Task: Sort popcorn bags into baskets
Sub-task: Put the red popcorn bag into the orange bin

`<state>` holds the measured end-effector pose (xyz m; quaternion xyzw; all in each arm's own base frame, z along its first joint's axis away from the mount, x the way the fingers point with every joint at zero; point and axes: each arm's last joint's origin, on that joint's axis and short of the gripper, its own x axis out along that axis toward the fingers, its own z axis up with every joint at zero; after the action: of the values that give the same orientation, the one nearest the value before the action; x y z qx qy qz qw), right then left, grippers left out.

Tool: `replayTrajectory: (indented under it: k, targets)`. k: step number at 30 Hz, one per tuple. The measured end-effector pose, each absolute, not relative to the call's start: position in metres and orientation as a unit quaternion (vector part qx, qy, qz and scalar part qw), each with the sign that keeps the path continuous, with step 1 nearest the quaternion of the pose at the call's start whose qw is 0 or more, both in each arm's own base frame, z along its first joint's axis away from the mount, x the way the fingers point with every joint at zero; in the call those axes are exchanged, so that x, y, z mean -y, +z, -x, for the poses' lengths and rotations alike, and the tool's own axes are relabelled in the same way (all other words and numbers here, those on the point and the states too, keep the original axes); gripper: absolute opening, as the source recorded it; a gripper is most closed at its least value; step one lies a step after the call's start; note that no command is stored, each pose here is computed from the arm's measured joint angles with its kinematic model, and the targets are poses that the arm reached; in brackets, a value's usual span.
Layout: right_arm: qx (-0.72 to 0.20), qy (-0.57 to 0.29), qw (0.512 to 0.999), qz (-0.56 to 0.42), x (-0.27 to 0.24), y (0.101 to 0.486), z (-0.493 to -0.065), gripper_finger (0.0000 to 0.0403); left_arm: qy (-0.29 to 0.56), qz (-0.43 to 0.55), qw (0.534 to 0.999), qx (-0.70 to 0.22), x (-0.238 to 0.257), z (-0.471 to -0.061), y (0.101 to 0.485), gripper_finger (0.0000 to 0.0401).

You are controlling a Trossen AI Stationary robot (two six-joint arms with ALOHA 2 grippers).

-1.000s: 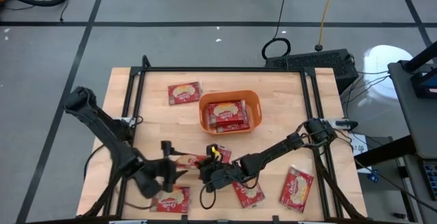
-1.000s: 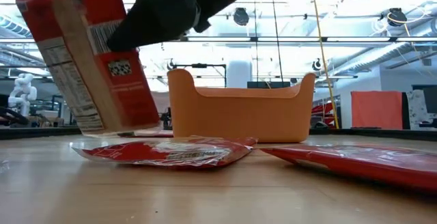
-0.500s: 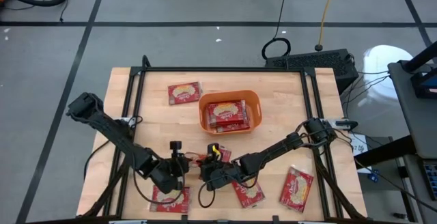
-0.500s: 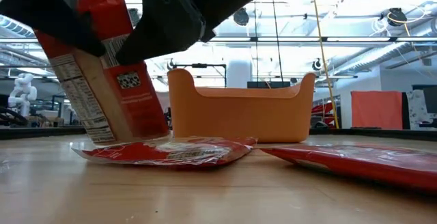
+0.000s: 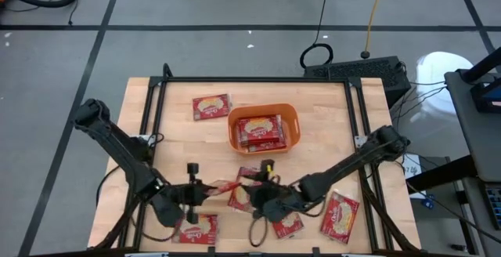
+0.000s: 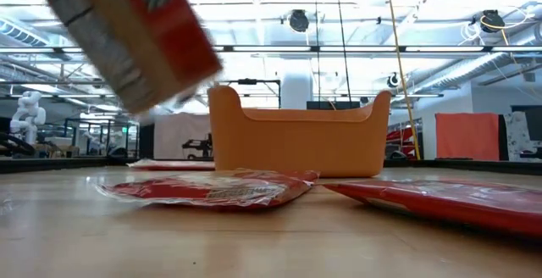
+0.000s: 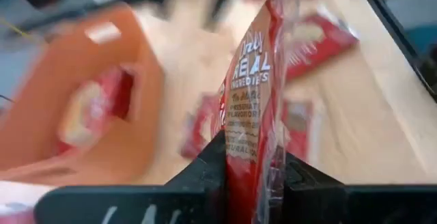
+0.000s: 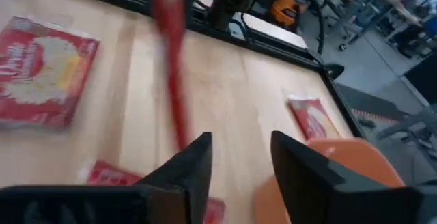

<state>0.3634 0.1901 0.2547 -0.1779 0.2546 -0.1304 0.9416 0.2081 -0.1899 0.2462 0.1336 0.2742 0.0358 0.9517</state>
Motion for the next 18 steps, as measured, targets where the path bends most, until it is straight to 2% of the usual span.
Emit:
replayTrajectory:
  k: [5,10,13,18]
  targets:
    - [-0.228,-0.119,0.957,0.133,-0.197,0.239,-0.320,0.0161,0.018,-0.159,0.966,-0.203,0.199,-0.195,0.269,0.0030]
    - [-0.142,-0.107,0.981,0.081,-0.197,0.204,-0.288,0.0162,-0.004,-0.230,0.962,-0.149,0.205,-0.197,0.284,0.0037]
    - [-0.064,-0.091,0.992,0.055,-0.194,0.194,-0.276,0.0162,-0.029,-0.248,0.961,-0.116,0.206,-0.203,0.292,0.0040]
    - [0.006,-0.059,0.995,0.077,-0.193,0.181,-0.274,0.0176,-0.084,-0.237,0.967,-0.052,0.204,-0.217,0.307,0.0042]
